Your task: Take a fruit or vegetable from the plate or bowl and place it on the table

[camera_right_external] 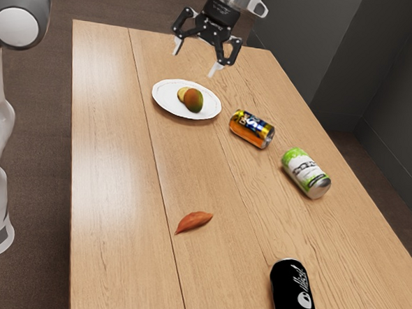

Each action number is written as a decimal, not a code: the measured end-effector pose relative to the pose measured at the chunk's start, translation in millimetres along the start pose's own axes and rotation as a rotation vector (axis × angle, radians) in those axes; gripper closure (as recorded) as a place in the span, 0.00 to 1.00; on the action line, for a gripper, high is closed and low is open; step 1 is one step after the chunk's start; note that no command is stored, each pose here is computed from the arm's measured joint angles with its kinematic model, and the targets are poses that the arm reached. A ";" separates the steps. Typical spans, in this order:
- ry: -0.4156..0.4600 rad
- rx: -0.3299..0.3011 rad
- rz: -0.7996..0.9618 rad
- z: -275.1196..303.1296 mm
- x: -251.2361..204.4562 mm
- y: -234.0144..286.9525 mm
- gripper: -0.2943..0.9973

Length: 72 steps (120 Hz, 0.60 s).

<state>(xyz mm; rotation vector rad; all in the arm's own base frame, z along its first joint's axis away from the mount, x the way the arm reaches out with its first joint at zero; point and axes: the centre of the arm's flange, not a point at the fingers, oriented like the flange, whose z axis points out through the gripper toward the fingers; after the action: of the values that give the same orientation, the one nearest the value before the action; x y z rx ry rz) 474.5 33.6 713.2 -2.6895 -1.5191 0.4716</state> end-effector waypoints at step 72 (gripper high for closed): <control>-0.135 -0.213 -1.219 27.5 227.8 -98.8 0.23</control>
<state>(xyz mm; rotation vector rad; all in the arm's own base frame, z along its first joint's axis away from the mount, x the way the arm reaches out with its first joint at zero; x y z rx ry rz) 494.5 273.3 645.6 -1.3175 -2.8766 0.3949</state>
